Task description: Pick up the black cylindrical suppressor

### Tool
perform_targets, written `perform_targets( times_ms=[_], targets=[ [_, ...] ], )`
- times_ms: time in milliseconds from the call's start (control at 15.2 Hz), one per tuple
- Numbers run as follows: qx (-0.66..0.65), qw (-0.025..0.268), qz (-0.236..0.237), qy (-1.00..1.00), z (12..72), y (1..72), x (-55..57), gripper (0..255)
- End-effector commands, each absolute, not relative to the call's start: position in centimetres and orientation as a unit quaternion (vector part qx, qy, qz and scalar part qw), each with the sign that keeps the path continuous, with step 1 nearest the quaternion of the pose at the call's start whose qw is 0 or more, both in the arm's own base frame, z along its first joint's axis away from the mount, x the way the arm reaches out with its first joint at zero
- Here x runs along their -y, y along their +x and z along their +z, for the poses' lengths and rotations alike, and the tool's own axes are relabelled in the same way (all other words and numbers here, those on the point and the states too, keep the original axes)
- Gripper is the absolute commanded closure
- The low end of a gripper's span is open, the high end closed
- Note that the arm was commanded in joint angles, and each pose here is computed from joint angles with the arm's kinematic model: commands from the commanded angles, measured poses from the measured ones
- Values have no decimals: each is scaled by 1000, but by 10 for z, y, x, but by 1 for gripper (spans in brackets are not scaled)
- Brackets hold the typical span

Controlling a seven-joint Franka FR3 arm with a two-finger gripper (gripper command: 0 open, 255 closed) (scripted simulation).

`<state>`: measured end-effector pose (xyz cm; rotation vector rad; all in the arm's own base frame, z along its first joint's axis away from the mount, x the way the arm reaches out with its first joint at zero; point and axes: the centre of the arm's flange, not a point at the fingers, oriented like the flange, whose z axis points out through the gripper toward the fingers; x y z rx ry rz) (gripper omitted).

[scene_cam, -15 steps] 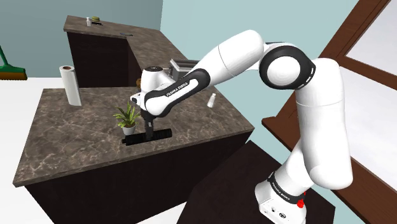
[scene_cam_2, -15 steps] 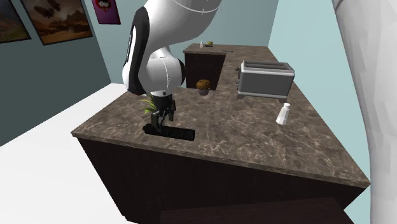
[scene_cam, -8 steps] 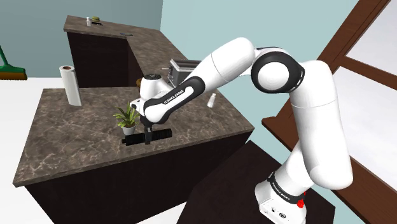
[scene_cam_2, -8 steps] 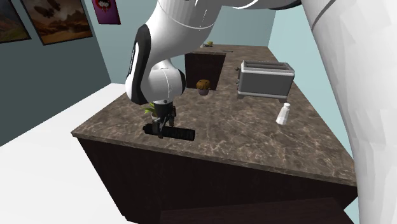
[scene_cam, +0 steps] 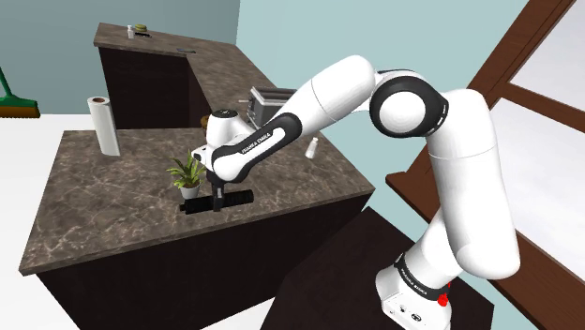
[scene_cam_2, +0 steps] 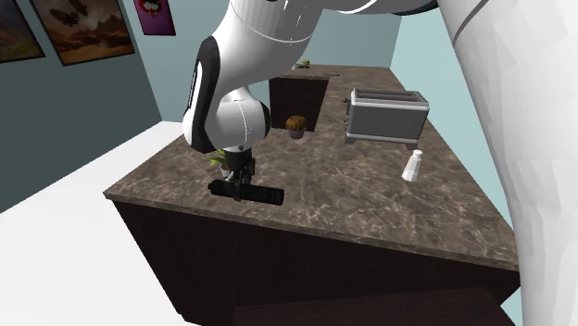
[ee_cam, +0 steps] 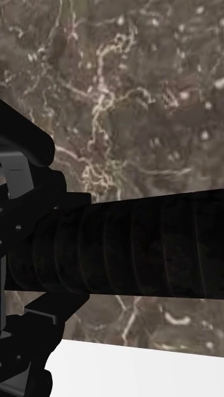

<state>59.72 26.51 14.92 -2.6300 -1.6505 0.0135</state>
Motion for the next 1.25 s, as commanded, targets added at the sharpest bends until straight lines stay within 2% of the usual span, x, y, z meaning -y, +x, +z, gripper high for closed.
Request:
perform_targets(
  times_ms=[0,1188],
  targets=[
    [531,18,5,-847,148,597,-265,255],
    [531,18,5,-847,228,597,-265,255]
  ],
)
